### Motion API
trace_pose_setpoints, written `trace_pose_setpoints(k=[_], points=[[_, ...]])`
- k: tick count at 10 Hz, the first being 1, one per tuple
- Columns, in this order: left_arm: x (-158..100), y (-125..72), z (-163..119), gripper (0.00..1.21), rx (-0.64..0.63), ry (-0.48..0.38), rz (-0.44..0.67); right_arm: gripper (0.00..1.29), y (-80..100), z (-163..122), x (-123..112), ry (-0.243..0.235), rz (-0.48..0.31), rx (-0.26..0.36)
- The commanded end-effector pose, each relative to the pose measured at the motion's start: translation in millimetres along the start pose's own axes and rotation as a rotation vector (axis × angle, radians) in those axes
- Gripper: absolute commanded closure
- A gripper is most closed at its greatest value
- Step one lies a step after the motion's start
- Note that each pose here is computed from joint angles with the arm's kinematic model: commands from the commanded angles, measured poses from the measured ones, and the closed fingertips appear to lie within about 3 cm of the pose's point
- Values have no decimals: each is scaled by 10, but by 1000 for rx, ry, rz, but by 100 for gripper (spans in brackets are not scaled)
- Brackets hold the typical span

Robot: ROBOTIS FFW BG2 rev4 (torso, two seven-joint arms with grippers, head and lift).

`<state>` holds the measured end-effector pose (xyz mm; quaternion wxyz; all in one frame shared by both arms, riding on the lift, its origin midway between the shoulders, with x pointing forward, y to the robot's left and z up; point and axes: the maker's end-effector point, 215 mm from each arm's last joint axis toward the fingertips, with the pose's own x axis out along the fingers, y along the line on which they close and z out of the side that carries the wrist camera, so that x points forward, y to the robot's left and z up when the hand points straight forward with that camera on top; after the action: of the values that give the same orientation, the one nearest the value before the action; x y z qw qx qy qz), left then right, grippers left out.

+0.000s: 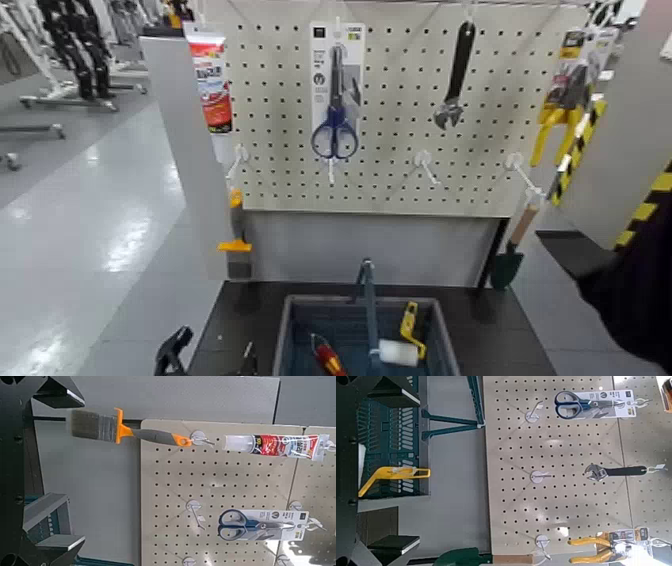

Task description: Put the blue scissors into the crate.

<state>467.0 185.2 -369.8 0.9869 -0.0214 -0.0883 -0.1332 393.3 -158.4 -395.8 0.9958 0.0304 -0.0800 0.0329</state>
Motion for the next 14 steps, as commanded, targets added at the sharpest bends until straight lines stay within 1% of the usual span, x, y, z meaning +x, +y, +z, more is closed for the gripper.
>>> trace_pose_setpoints(k=[1,4,7,8,9,11,12,13,14], points=[[7,-6,-5,11,-1,3,-8,10,7,-9,-7,3,1,0],[39,-10,8,16,-9,4,-20,10,12,-5,-8,2,1,3],[230,-12,125,17,-16,8,-55,10,15,-4,-7,1,0,4],[324,-11,195,17,-30,4,-71,10,23,-9,-9,3,3,2],[449,-55,233,17,-74,19,-105,10,26,-4,-8,1,3,4],[702,-159,475,17,-86,1,-180,10,18,-4,-7,1,1,3],[826,-227,562,17,-107,11,-227,10,9,-4,-6,1,0,2],[916,-256,609,17,-125,26,-265,10,1,4,-2,0,-3,4],[1029,-305,737,17,-121,9,-301,10,7,1,-1,1,-3,3]])
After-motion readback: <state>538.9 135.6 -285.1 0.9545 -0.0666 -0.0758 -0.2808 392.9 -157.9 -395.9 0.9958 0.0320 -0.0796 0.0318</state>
